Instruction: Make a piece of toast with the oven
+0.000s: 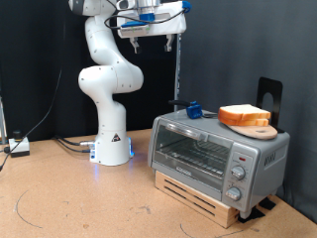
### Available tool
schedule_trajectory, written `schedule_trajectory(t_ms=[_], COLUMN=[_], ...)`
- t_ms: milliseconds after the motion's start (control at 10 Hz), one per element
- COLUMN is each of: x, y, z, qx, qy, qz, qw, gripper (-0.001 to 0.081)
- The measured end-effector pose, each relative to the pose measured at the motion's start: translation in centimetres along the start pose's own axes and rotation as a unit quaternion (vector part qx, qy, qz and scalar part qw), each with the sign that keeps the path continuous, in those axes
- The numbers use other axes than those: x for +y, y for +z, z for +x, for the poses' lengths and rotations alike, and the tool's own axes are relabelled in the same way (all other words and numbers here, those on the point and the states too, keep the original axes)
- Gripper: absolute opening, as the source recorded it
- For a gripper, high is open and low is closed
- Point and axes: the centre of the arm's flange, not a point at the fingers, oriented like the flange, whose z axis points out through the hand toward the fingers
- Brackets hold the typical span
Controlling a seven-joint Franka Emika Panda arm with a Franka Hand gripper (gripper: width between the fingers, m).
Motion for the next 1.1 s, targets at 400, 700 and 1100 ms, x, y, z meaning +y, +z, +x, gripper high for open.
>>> schedule_trajectory(t_ms=[400, 700, 1100], x=[-1.6, -0.2, -1.0], y=[2.6, 2.7, 5.7], z=[1.7, 2.0, 3.7], qx=[-0.041, -0.082, -0.072], qy=[-0.229, -0.299, -0.5], qz=[0.034, -0.011, -0.006], qw=[0.9719, 0.9508, 0.8631], gripper=[0.0807, 0.0807, 0.0807])
